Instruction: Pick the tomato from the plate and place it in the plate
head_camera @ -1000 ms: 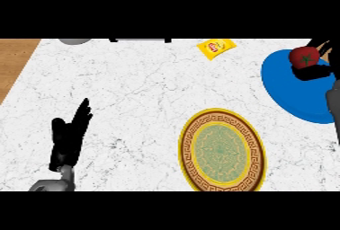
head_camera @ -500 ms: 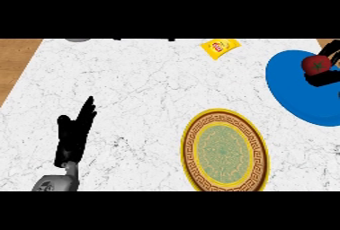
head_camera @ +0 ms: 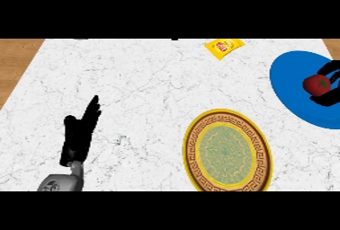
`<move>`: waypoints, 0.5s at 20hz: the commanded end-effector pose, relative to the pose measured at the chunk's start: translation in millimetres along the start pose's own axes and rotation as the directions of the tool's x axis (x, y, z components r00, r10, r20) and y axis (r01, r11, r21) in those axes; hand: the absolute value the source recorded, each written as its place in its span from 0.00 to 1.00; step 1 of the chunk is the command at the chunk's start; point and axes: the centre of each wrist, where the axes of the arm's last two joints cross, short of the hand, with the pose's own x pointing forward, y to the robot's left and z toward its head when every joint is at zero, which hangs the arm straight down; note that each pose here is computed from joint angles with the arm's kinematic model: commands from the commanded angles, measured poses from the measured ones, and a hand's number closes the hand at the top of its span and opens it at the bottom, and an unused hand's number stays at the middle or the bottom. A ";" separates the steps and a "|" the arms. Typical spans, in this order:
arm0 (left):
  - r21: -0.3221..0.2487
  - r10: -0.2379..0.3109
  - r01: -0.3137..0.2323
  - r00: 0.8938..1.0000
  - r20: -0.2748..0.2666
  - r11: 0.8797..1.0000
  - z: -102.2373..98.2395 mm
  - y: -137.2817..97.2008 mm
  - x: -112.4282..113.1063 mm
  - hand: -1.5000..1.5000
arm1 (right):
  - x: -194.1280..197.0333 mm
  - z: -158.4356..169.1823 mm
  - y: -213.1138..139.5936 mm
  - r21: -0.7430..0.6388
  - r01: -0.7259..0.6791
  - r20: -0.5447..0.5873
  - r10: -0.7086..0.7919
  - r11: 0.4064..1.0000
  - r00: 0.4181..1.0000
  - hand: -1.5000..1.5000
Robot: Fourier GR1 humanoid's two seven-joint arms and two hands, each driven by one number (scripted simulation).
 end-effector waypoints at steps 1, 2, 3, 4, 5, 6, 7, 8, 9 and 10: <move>0.017 0.000 0.000 1.000 0.004 1.000 4.3 6.1 -2.0 0.50 | -28.1 9.7 11.1 0.131 -0.019 -0.021 0.022 0.991 1.000 0.00; 0.024 -0.002 0.001 1.000 0.012 1.000 -8.2 27.0 -2.9 0.50 | -28.0 9.4 8.3 0.135 0.008 0.048 -0.014 0.991 0.999 0.00; 0.003 0.004 -0.004 1.000 -0.016 1.000 5.3 12.9 -14.0 0.50 | -23.4 6.6 -3.3 0.127 0.018 0.067 -0.027 0.992 0.997 0.00; 0.000 0.004 -0.004 1.000 -0.011 1.000 -7.0 0.8 -0.6 0.50 | -23.5 6.9 0.0 0.118 0.041 0.104 -0.053 0.992 0.993 0.00; 0.014 -0.015 0.015 1.000 -0.008 1.000 -11.9 20.5 -9.0 0.50 | -18.2 6.5 12.7 0.108 0.084 0.144 -0.099 0.991 0.985 0.00; 0.009 0.008 -0.008 1.000 -0.007 1.000 -7.3 4.7 -6.3 0.50 | -19.5 4.5 -13.8 0.085 0.158 0.182 -0.171 0.984 0.968 0.00; 0.023 0.001 -0.001 1.000 -0.011 1.000 3.1 1.8 4.8 0.50 | -20.4 6.0 0.3 0.072 0.199 0.219 -0.211 0.977 0.953 0.00; 0.005 0.005 -0.005 1.000 -0.002 1.000 3.5 13.5 -1.4 0.50 | -21.4 5.3 -10.3 0.053 0.256 0.250 -0.261 0.965 0.932 0.00; 0.018 0.006 -0.006 1.000 -0.014 1.000 6.1 3.3 -14.1 0.50 | -17.0 4.2 -3.8 0.045 0.375 0.296 -0.371 0.926 0.880 0.00; 0.023 0.016 -0.016 1.000 -0.020 1.000 -4.0 6.2 -5.7 0.50 | -22.3 5.8 -6.0 0.029 0.449 0.329 -0.433 0.893 0.839 0.00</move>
